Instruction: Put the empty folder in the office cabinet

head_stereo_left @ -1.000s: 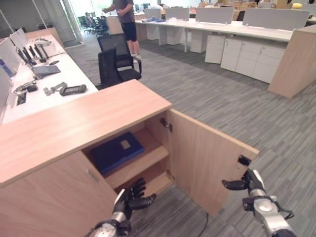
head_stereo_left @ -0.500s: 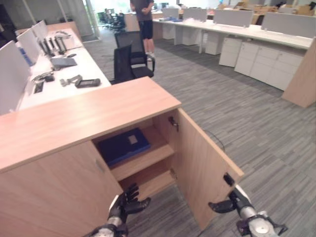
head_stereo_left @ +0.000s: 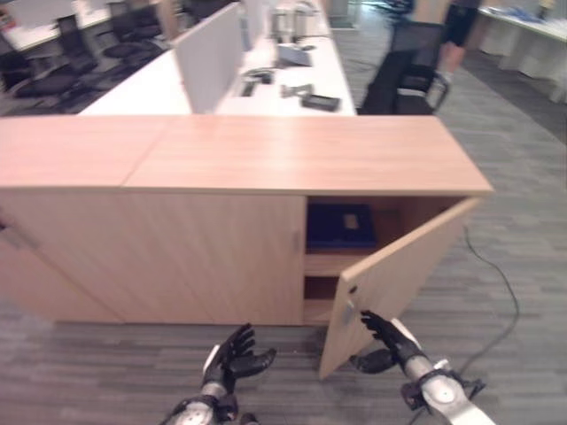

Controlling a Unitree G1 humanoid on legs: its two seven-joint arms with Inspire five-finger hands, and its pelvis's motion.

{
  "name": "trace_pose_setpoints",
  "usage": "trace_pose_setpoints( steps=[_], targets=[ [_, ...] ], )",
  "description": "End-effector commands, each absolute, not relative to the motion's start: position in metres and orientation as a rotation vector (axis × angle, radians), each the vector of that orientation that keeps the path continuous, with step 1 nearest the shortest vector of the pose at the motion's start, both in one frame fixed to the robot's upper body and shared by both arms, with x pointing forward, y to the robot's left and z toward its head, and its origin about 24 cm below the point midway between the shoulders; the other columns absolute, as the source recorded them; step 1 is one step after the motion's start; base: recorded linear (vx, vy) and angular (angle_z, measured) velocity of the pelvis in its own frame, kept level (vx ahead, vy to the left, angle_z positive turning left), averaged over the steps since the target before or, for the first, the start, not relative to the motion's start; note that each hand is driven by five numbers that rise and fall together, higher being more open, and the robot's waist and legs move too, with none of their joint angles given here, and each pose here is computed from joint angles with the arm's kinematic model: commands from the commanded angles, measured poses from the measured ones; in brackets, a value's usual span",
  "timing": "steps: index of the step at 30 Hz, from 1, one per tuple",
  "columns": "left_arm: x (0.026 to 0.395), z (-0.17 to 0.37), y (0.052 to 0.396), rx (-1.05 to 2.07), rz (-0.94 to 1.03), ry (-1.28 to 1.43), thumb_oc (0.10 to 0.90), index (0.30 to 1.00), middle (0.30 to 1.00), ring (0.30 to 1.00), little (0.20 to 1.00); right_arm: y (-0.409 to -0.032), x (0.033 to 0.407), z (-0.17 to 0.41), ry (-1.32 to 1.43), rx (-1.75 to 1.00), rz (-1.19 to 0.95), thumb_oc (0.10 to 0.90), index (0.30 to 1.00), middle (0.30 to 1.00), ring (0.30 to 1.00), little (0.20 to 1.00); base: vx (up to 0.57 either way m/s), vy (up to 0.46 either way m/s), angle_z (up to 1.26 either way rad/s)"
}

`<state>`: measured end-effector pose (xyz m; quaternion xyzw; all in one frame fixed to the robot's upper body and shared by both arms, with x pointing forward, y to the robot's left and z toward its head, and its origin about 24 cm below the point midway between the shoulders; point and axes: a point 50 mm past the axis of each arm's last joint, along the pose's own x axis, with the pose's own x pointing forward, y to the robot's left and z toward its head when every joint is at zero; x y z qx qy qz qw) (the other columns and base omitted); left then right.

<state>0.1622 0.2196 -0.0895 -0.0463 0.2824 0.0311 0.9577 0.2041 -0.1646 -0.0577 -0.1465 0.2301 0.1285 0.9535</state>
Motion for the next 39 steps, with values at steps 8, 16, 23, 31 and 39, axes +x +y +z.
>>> trace_pose_setpoints(
  steps=[8, 16, 23, 31, 39],
  targets=[
    [0.197, -0.051, 0.236, -0.022, 0.007, 0.382, 0.800, 0.900, 0.900, 0.900, 0.900, -0.134, 0.285, 0.046, -0.074, -0.213, 0.264, 0.800, 0.900, 0.900, 0.900, 0.900, 0.05, 0.173, 0.40],
    [0.204, -0.044, 0.235, -0.022, -0.038, 0.360, 0.800, 0.900, 0.900, 0.900, 0.900, -0.228, 0.304, 0.058, -0.068, -0.171, -0.202, 0.800, 0.900, 0.900, 0.900, 0.900, 0.17, -0.022, 0.51],
    [0.194, -0.051, 0.228, -0.089, -0.054, 0.382, 0.800, 0.900, 0.900, 0.900, 0.900, -0.275, 0.294, 0.052, -0.008, -0.200, -0.367, 0.800, 0.900, 0.900, 0.900, 0.900, 0.09, -0.051, 0.56],
    [0.186, -0.056, 0.219, -0.113, -0.092, 0.407, 0.800, 0.900, 0.900, 0.900, 0.900, -0.286, 0.280, 0.030, 0.099, -0.228, -0.378, 0.800, 0.900, 0.900, 0.900, 0.900, 0.04, -0.043, -0.01],
    [0.188, -0.055, 0.213, -0.125, -0.098, 0.399, 0.800, 0.900, 0.900, 0.900, 0.900, -0.282, 0.265, 0.001, 0.214, -0.198, -0.350, 0.800, 0.900, 0.900, 0.900, 0.900, 0.00, -0.058, 0.01]
  ],
)
